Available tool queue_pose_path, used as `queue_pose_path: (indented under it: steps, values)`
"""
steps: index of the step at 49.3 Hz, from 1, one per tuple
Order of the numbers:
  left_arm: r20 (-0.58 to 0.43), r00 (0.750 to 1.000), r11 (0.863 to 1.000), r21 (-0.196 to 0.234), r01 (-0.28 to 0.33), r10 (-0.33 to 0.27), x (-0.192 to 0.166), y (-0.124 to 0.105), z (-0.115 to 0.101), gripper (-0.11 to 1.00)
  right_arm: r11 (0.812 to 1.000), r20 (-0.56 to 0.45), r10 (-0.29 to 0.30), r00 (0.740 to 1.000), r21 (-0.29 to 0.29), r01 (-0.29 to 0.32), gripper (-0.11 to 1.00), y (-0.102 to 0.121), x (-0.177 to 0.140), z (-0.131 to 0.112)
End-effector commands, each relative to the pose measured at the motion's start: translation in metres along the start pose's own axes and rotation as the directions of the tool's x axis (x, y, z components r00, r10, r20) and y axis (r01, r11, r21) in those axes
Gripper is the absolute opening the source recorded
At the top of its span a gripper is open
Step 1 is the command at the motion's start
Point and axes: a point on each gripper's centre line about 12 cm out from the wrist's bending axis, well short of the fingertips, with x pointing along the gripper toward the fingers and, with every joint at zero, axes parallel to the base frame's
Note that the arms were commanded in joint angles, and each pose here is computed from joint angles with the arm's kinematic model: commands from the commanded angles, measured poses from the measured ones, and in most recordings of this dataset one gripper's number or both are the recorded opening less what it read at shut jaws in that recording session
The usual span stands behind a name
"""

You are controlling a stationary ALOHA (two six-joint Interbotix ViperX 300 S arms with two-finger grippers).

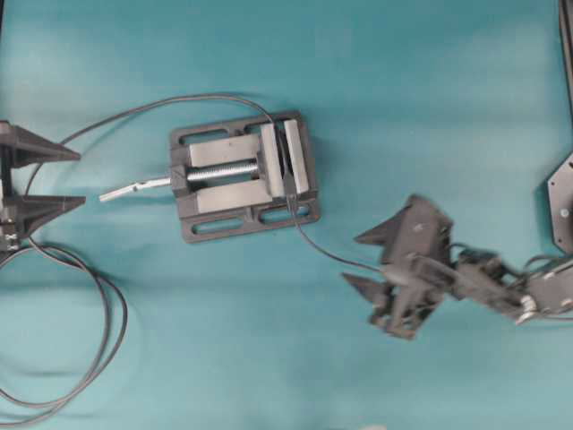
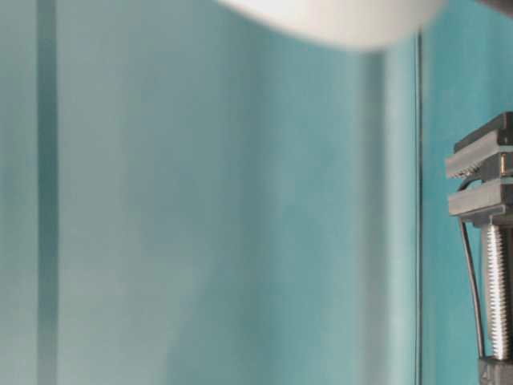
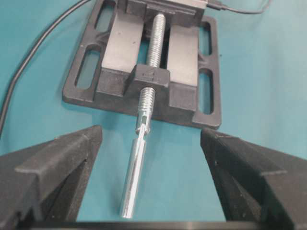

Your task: Insert the USB cable into the fixed female connector.

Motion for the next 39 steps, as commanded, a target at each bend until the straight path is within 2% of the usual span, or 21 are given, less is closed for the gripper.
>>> queue_pose_path:
  steps: [1,6,9,16,24,28,39]
  values:
    - [0.014,1.0,1.0,-0.005,0.002,-0.002,0.001,-0.001,0.005,0.99,0.998,0.015,0.059,0.998,0.001,-0.059,0.71,-0.015,-0.016,0.005]
    - [0.012,1.0,1.0,-0.005,0.001,-0.001,0.001,-0.001,0.005,0.99,0.995,0.01,0.103,0.995,-0.017,-0.103,0.71,-0.038,-0.027,0.001]
    - [0.012,1.0,1.0,-0.005,0.001,-0.001,0.001,-0.001,0.005,0.99,0.99,0.021,0.126,0.992,-0.06,-0.125,0.71,-0.053,-0.034,-0.002]
    - [0.012,1.0,1.0,-0.005,0.001,-0.001,0.001,-0.001,0.005,0.99,0.981,0.081,0.127,0.989,-0.157,-0.113,0.7,-0.081,-0.042,-0.005]
    - [0.014,1.0,1.0,-0.005,0.001,-0.001,0.001,-0.001,0.005,0.99,0.982,0.092,0.115,0.989,-0.161,-0.099,0.7,-0.108,-0.049,-0.008]
    - [0.012,1.0,1.0,-0.005,0.001,-0.001,0.001,-0.001,0.005,0.99,0.98,0.088,0.134,0.987,-0.16,-0.119,0.7,-0.117,-0.055,-0.011]
    - [0.014,1.0,1.0,-0.005,0.001,-0.001,0.001,-0.001,0.005,0.99,0.963,0.154,0.193,0.969,-0.221,-0.156,0.7,-0.137,-0.081,-0.024]
